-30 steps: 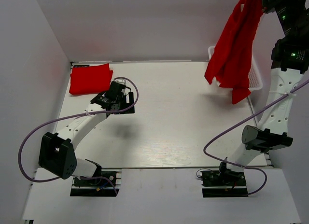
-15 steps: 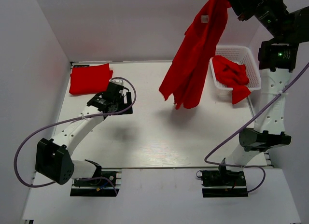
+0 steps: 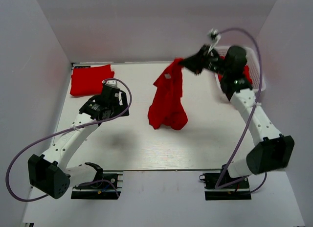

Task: Fold and stack the t-shirts
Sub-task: Move the tshirt to the center of the board, then flatten out the tshirt

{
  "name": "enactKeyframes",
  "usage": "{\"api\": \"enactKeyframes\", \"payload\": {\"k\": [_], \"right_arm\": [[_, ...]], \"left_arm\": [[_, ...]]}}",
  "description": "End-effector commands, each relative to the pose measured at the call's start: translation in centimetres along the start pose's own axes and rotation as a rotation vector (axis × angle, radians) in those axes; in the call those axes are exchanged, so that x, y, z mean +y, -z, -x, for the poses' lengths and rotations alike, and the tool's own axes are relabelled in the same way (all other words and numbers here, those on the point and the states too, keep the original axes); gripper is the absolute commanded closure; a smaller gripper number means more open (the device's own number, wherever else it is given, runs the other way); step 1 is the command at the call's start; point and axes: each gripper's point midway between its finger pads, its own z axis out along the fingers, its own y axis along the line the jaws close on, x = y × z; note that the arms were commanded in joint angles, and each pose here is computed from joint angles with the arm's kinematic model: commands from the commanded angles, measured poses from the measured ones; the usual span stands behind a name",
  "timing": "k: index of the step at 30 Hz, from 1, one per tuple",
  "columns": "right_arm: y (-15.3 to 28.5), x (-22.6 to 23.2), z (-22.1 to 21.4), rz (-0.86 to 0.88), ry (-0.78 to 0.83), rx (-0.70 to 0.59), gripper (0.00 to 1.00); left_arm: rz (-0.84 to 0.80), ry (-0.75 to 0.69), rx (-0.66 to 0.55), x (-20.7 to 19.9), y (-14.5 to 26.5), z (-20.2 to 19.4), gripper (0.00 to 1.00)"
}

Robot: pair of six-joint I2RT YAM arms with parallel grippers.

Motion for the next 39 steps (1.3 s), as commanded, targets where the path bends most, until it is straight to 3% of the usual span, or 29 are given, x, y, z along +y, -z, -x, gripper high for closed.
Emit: {"api": "enactKeyframes", "payload": {"k": [1,2,5,8,17,23,28,39], "right_arm": [[2.2,-1.3,-6.7,-0.099,-0.024,0.038,0.94],[2.6,-1.2,-8.4,-0.111,-0.074,0.058,0.94],[5.3,-3.8,-20.0,-0.231,-0.280,0.259,0.72],[6.8,-4.3,-24.5,-0.295,-0.337,0.378,0.10],[10.1,-5.4,-21.7,-0.541,-0.231,0.309,0.10],[13.4,-5.6,-22.5,-0.688,-0.229,0.361,0.10],[16.1,-6.0,-23.8,-0.824,-0.246,0.396,0.10],[17.9,-5.5,-27.0,-0.855,-0.302,0.458,0.10]], "left_arm": [[0.004,0.027,-0.017,0.3,0.7,0.4,0.00],[0.004,0.036,-0.017,0.3,0.7,0.4,0.00],[-0.009,0.030,0.010,0.0,0.4,-0.2,0.00],[-0.013,0.012,0.044,-0.2,0.0,-0.9,0.00],[-0.036,-0.019,0.108,-0.9,-0.7,-2.4,0.00],[-0.066,-0.082,0.196,-1.7,-2.4,-4.5,0.00],[-0.200,-0.186,0.230,-4.5,-3.6,-6.2,0.00],[-0.305,-0.415,0.287,-10.5,-4.6,-9.6,0.00]]}}
